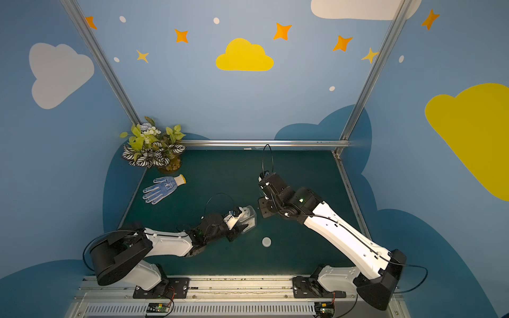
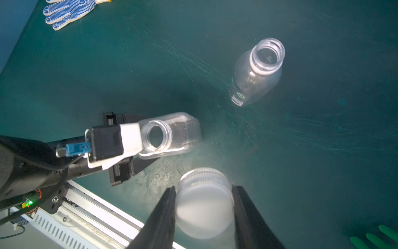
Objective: Screw on the bottle caps
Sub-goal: Screw the bottle cap onto the plastic bottle.
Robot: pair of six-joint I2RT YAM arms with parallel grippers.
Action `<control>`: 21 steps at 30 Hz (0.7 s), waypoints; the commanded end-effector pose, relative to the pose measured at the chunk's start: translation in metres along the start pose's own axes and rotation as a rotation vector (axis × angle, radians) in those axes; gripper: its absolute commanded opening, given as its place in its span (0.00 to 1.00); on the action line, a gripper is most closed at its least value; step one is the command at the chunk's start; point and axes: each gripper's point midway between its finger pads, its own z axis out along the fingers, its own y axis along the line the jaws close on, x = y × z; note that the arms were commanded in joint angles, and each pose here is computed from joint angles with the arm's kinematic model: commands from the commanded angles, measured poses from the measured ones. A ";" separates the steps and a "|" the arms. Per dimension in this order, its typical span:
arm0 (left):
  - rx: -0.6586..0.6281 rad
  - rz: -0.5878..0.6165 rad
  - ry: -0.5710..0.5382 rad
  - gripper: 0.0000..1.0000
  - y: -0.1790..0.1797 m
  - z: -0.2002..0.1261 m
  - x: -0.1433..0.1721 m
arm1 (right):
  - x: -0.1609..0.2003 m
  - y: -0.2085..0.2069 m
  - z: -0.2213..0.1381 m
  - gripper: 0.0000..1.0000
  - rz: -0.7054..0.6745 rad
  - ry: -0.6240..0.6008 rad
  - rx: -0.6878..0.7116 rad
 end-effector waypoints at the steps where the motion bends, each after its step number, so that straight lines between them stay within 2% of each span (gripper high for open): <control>1: 0.098 -0.006 0.150 0.51 -0.021 0.001 0.045 | 0.000 -0.001 0.003 0.37 -0.031 0.034 -0.002; 11: 0.103 0.005 0.072 0.60 -0.023 -0.007 0.031 | -0.003 -0.003 0.005 0.37 -0.016 0.039 -0.030; 16: 0.098 -0.012 0.011 0.66 -0.023 -0.012 0.031 | -0.004 -0.005 0.003 0.37 -0.016 0.052 -0.033; 21: 0.101 -0.003 -0.060 0.69 -0.026 -0.014 0.023 | -0.005 -0.006 -0.001 0.37 -0.023 0.059 -0.034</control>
